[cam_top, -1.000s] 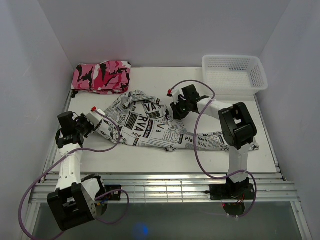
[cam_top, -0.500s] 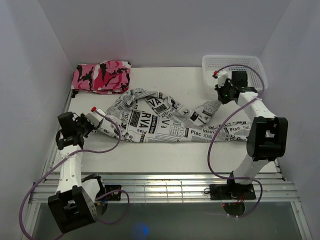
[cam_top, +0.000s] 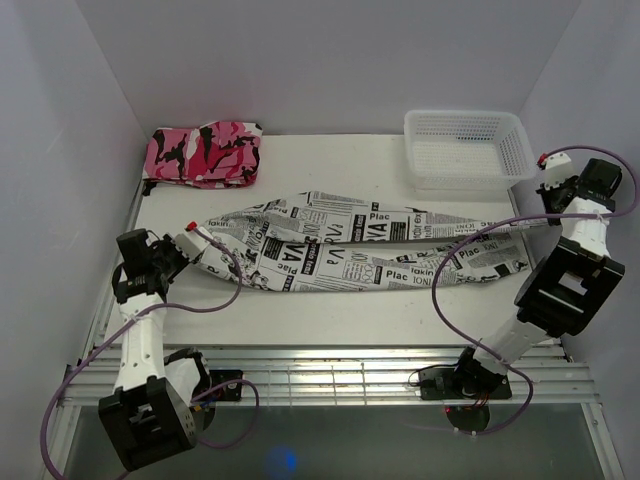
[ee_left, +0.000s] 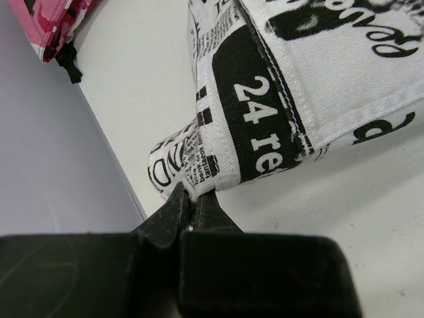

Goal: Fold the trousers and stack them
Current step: Flatten the trousers out

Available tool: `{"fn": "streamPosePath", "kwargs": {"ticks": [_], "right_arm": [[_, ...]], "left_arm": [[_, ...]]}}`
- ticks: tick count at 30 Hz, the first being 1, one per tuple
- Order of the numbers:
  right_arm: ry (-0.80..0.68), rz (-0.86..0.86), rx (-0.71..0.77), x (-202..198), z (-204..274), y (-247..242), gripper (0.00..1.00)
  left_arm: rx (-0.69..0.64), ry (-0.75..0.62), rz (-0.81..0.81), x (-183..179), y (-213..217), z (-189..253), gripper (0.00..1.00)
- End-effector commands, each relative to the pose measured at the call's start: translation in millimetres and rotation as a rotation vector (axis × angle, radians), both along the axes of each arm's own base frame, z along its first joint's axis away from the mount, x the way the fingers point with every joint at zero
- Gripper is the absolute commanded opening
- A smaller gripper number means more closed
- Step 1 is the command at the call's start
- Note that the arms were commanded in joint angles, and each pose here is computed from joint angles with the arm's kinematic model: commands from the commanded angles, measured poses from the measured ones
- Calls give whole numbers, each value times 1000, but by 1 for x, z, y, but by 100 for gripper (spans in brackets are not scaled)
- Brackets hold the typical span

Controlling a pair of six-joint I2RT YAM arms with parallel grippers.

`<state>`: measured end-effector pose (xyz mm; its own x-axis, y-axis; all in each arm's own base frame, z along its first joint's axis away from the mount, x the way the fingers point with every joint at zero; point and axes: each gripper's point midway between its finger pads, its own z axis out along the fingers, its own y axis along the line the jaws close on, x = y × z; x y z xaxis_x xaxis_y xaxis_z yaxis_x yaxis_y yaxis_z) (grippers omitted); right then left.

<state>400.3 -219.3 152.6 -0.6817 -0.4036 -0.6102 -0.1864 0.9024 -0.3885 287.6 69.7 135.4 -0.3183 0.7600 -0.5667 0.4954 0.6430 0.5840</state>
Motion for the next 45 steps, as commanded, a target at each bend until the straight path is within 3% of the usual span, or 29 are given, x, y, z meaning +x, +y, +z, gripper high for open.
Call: {"fn": "streamPosePath", "kwargs": {"ticks": [1,3,4,6,7,8,10,11,12,14,15,17,20,26,29,32,33,35,36,38,39,45], "right_arm": [[16,28,-47,1,-1,-16,8],[76,50,1,-5,-15,-7,8],[90,60,39,-3,-18,1,23],[122,73,101,-5,-14,13,43],[117,99,135,-4,-9,23,66],[116,127,148,-4,-3,28,78],[111,202,191,-11,15,46,98],[119,242,211,-16,18,55,98],[120,329,175,-24,28,63,98],[197,463,258,-58,22,96,94],[207,580,202,-73,25,105,91],[326,686,253,-116,-3,132,83],[368,808,170,-155,-29,152,80],[323,911,-8,-158,-75,183,85],[369,937,-16,-168,-105,203,90],[397,926,-36,-164,-128,208,88],[400,916,-41,-161,-131,207,85],[396,884,-68,-147,-137,200,60],[398,858,-68,-142,-136,197,34],[375,823,-63,-123,-124,192,12],[358,806,-46,-116,-116,192,8],[240,810,113,-78,-33,202,8]], "left_arm": [[45,17,-19,-10,3,-2,0],[23,51,-54,-14,-5,-5,0],[7,68,-66,-16,-8,-7,0],[-32,99,-77,-18,-13,-6,0],[-56,110,-90,-17,-17,-5,0],[-86,160,-91,-20,-20,-12,0],[-122,170,-83,-13,-21,-1,0],[-144,196,-75,-14,-22,-1,0],[-172,236,-69,-12,-22,-6,0],[-213,264,-44,-4,-22,4,0],[-245,317,-29,-1,-22,-5,0],[-288,366,10,7,-21,0,0],[-349,469,65,19,-16,-10,0],[-431,555,165,43,-9,-21,3],[-488,613,219,48,-11,-24,5],[-539,648,244,57,-13,-15,6],[-545,640,237,61,-14,-8,6],[-558,642,234,62,-16,-5,6],[-556,631,235,64,-15,-2,6],[-543,594,250,72,-10,3,3],[-533,559,256,77,-7,10,1],[-441,265,286,129,24,60,0]]}}
